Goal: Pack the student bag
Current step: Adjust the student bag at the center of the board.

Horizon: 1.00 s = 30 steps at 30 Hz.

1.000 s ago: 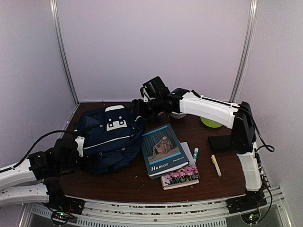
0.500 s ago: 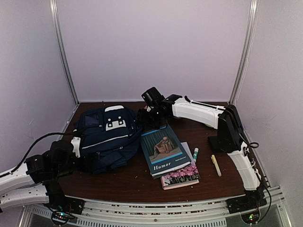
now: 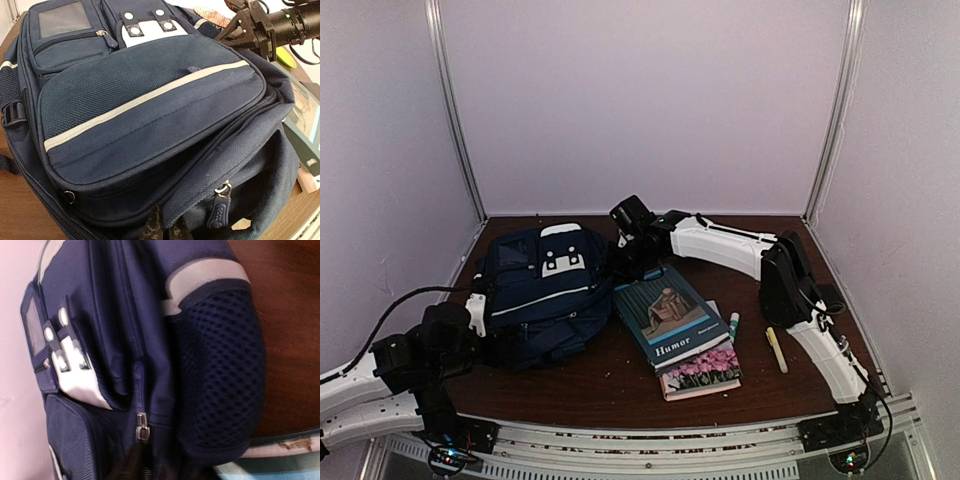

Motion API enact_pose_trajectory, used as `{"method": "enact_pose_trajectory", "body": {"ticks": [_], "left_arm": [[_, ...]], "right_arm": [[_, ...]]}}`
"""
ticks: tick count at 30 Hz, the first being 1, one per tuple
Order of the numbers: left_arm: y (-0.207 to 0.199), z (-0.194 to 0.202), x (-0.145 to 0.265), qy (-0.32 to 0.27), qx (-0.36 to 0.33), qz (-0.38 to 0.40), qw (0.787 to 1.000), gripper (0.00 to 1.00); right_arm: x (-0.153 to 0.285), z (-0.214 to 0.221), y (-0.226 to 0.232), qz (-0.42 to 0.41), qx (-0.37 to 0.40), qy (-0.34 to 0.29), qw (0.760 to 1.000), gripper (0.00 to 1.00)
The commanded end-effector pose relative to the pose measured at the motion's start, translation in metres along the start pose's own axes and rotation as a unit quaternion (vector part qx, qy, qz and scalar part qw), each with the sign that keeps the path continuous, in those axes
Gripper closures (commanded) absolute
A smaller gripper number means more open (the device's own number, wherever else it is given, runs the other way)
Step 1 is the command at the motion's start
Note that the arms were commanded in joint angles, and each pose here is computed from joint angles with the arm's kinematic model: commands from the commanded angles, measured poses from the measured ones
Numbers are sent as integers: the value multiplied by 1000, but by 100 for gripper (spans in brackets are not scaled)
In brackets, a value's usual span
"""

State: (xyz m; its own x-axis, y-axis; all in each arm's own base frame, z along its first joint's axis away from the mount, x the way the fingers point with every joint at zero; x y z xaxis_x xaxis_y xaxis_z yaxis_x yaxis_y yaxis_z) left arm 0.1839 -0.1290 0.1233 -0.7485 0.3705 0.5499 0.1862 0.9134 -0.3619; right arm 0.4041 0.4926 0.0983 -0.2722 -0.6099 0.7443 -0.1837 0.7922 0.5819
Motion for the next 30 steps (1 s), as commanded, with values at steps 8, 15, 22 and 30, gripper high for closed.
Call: {"method": "enact_pose_trajectory", "body": {"ticks": [8, 15, 22, 30], "left_arm": [[14, -47, 18, -105, 53, -53, 992, 100], [4, -112, 60, -214, 28, -57, 975, 100], [-58, -156, 62, -234, -55, 26, 970, 100], [-68, -133, 21, -199, -53, 42, 978, 100]], "right_arm": [[126, -58, 163, -260, 61, -111, 957, 100], [243, -65, 183, -248, 138, -223, 932, 100], [319, -23, 108, -180, 144, -319, 919, 100], [310, 36, 35, -115, 155, -311, 931, 100]]}}
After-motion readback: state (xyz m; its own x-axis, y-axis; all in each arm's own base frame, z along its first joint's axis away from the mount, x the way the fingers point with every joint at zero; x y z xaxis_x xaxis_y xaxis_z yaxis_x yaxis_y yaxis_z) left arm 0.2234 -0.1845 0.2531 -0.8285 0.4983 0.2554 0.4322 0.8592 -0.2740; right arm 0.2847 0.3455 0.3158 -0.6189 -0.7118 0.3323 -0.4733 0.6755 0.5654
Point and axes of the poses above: each gripper's point midway between its finger pads, its own x axis back along the fingers, its own y axis along the line the jaws close on, z = x × y, the point moved 1 cm from there along x, back along the fingers, and after that the axes turned 6 degrees about x, right-handed, at the moved point
